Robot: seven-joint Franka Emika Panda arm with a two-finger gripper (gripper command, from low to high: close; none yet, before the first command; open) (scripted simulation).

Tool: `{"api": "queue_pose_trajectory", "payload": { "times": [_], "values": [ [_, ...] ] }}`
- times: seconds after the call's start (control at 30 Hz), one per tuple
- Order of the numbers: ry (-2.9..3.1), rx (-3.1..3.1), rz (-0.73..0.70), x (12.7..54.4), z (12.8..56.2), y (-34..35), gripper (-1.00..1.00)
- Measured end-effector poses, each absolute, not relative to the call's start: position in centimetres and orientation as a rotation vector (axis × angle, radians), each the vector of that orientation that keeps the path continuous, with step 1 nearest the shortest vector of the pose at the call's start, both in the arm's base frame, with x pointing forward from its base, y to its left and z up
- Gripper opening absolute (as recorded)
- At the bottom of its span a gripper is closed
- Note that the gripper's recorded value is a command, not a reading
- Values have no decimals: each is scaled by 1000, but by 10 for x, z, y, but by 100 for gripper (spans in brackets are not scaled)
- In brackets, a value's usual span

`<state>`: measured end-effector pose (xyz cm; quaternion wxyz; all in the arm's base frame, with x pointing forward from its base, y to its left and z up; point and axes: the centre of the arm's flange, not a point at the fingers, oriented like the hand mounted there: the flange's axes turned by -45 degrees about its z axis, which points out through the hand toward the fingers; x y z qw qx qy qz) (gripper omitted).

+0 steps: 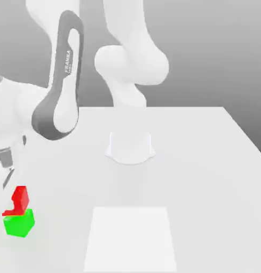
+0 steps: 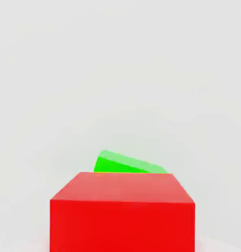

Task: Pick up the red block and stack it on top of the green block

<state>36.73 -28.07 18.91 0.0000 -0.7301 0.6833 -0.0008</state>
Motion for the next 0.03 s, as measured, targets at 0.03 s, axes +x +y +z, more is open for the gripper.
{"api": "queue_pose_trajectory", "payload": {
  "times": [0.03],
  "values": [
    [2147,-2294,-3,367,189,-281,100]
  ]
}}
